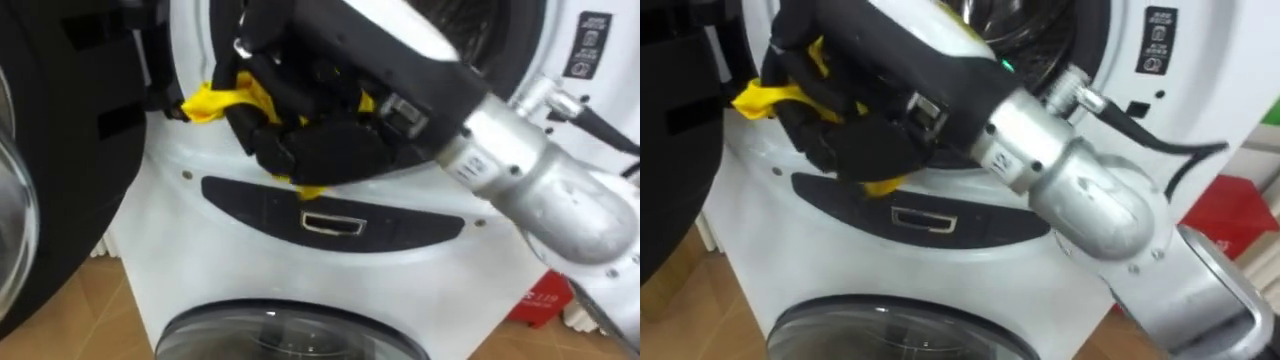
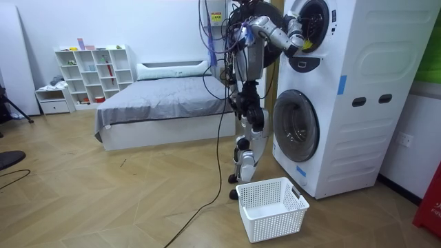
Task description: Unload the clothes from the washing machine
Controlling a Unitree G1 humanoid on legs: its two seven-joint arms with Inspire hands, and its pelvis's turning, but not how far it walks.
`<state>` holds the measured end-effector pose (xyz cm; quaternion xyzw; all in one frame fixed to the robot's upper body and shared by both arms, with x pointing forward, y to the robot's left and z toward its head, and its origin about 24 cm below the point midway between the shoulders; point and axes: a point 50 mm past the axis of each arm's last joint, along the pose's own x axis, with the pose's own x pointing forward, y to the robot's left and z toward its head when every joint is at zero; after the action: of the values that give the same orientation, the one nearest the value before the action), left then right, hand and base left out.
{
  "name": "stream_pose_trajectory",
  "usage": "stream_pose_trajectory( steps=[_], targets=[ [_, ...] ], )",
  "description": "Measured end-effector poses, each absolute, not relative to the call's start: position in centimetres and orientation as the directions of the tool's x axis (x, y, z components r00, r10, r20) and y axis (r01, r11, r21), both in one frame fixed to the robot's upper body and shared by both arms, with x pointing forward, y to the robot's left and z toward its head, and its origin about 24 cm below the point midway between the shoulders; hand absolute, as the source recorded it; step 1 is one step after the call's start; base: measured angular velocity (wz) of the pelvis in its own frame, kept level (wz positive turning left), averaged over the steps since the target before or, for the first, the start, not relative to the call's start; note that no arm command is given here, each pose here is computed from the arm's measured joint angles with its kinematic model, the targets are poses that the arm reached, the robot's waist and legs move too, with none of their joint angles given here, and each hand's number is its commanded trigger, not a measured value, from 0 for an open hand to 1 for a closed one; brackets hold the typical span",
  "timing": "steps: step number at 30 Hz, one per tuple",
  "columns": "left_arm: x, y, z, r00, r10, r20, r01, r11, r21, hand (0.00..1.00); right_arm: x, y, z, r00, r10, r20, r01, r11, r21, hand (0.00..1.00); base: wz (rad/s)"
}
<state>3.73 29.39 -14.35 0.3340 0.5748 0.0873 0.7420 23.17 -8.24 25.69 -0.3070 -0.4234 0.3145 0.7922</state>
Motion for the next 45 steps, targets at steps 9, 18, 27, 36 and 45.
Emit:
stream_pose_trajectory(
  steps=[9, 18, 27, 36, 45],
  targets=[
    [1.3, 28.3, -15.0, 0.269, 0.494, -0.827, 0.246, 0.794, 0.555, 0.00, 19.6, -11.3, 27.6, 0.332, 0.667, 0.667, -0.135, 0.734, -0.666, 1.00, 0.00],
    [0.2, 27.8, -15.2, 0.267, 0.475, -0.839, 0.241, 0.810, 0.535, 0.00, 18.4, -14.5, 27.6, 0.353, 0.550, 0.756, -0.108, 0.827, -0.552, 1.00, -0.04],
    [-0.8, 28.4, -14.9, 0.237, 0.511, -0.826, 0.153, 0.820, 0.551, 0.00, 17.7, -18.2, 27.6, 0.414, 0.394, 0.820, 0.070, 0.885, -0.460, 1.00, -0.11],
    [-0.5, 28.6, -14.9, 0.251, 0.518, -0.818, 0.148, 0.814, 0.561, 0.00, 17.4, -21.6, 25.8, 0.556, 0.262, 0.789, 0.182, 0.888, -0.423, 1.00, -0.33],
    [2.8, 28.4, -15.0, 0.334, 0.487, -0.807, 0.212, 0.795, 0.568, 0.00, 18.0, -24.7, 22.0, 0.749, 0.135, 0.649, 0.191, 0.894, -0.406, 1.00, -0.47]
  ],
)
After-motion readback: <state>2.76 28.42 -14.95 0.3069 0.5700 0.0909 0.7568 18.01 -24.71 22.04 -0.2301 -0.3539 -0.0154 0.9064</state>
